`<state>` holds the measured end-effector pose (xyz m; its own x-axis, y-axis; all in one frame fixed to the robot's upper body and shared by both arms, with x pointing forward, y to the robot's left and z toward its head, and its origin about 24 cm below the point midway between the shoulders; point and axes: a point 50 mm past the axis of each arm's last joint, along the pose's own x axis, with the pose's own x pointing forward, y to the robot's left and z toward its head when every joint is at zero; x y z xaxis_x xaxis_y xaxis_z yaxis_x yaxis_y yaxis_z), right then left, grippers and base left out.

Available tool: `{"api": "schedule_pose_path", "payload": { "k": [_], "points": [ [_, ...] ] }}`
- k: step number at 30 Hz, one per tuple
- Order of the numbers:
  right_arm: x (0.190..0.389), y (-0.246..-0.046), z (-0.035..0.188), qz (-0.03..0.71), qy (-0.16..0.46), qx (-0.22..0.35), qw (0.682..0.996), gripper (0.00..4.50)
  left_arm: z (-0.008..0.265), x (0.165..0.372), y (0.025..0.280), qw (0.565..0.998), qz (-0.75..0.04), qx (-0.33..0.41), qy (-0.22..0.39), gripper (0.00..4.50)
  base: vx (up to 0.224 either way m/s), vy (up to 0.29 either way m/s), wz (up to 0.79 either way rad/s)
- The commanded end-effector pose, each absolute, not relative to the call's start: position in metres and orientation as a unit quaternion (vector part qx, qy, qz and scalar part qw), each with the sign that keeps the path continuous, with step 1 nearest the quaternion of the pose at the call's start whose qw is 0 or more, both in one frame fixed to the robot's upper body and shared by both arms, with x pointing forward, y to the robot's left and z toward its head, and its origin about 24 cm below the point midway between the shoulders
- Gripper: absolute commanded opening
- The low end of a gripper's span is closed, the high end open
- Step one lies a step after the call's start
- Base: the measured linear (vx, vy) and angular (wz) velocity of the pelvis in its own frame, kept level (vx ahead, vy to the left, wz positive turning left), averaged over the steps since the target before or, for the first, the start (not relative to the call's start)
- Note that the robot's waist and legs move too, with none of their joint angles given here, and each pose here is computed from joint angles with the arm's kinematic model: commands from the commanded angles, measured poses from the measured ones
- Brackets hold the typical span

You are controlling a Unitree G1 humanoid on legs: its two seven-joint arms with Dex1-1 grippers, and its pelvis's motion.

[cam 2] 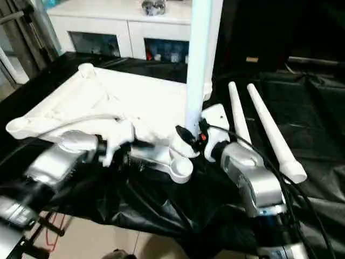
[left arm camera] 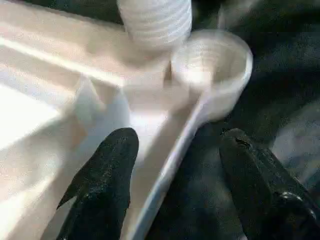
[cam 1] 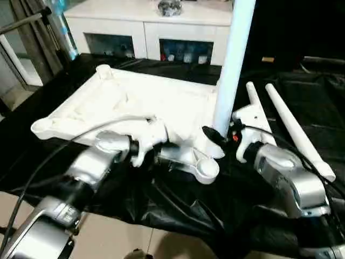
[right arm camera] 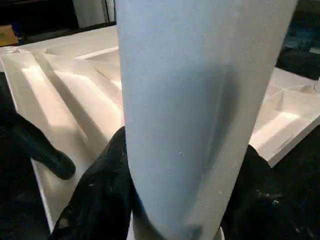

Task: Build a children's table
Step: Pick table leg, then insert table leg to table base

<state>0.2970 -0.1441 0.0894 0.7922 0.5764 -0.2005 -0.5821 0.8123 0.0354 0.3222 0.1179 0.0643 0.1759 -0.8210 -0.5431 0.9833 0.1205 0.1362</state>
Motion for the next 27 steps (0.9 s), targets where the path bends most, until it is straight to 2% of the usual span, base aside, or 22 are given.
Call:
{"api": "schedule_pose_path", "payload": {
  "k": [1,3,4,7,9,13,15,17,19,21,27],
  "points": [
    [0.296,-0.145,0.097,0.308,0.083,-0.024,0.947,1.88,0.062,0.327,0.121,0.714,-0.62,0.273,0.179,2.98,0.0,0.0,0.0],
    [0.296,-0.145,0.098,0.31,0.082,-0.027,0.947,1.88,0.059,0.332,0.122,0.716,-0.61,0.288,0.179,2.98,0.0,0.0,0.0],
    [0.296,-0.146,0.099,0.311,0.081,-0.029,0.946,1.88,0.058,0.334,0.121,0.721,-0.604,0.288,0.178,2.69,0.0,0.0,0.0],
    [0.296,-0.148,0.101,0.315,0.08,-0.034,0.945,1.88,0.058,0.34,0.117,0.735,-0.594,0.277,0.173,2.56,0.0,0.0,0.0],
    [0.296,-0.149,0.101,0.315,0.08,-0.035,0.945,1.88,0.058,0.34,0.116,0.735,-0.597,0.27,0.177,2.26,0.0,0.0,0.0],
    [0.297,-0.149,0.102,0.318,0.081,-0.039,0.944,1.88,0.054,0.34,0.118,0.715,-0.61,0.272,0.205,2.07,0.0,0.0,0.0],
    [0.298,-0.147,0.102,0.324,0.081,-0.044,0.942,1.88,0.054,0.34,0.117,0.714,-0.616,0.263,0.204,1.71,0.0,0.0,0.0],
    [0.301,-0.146,0.104,0.333,0.08,-0.054,0.938,1.88,0.055,0.34,0.112,0.708,-0.629,0.247,0.206,1.63,0.0,0.0,0.0],
    [0.302,-0.147,0.104,0.336,0.08,-0.059,0.937,1.88,0.055,0.341,0.11,0.71,-0.63,0.241,0.203,1.54,0.0,0.0,0.0],
    [0.303,-0.146,0.104,0.341,0.079,-0.063,0.935,1.88,0.055,0.341,0.108,0.711,-0.63,0.232,0.211,1.21,0.0,0.0,0.0],
    [0.306,-0.144,0.105,0.349,0.079,-0.067,0.931,1.88,0.052,0.337,0.105,0.705,-0.634,0.19,0.254,0.91,0.0,0.0,0.0]
  ]
}}
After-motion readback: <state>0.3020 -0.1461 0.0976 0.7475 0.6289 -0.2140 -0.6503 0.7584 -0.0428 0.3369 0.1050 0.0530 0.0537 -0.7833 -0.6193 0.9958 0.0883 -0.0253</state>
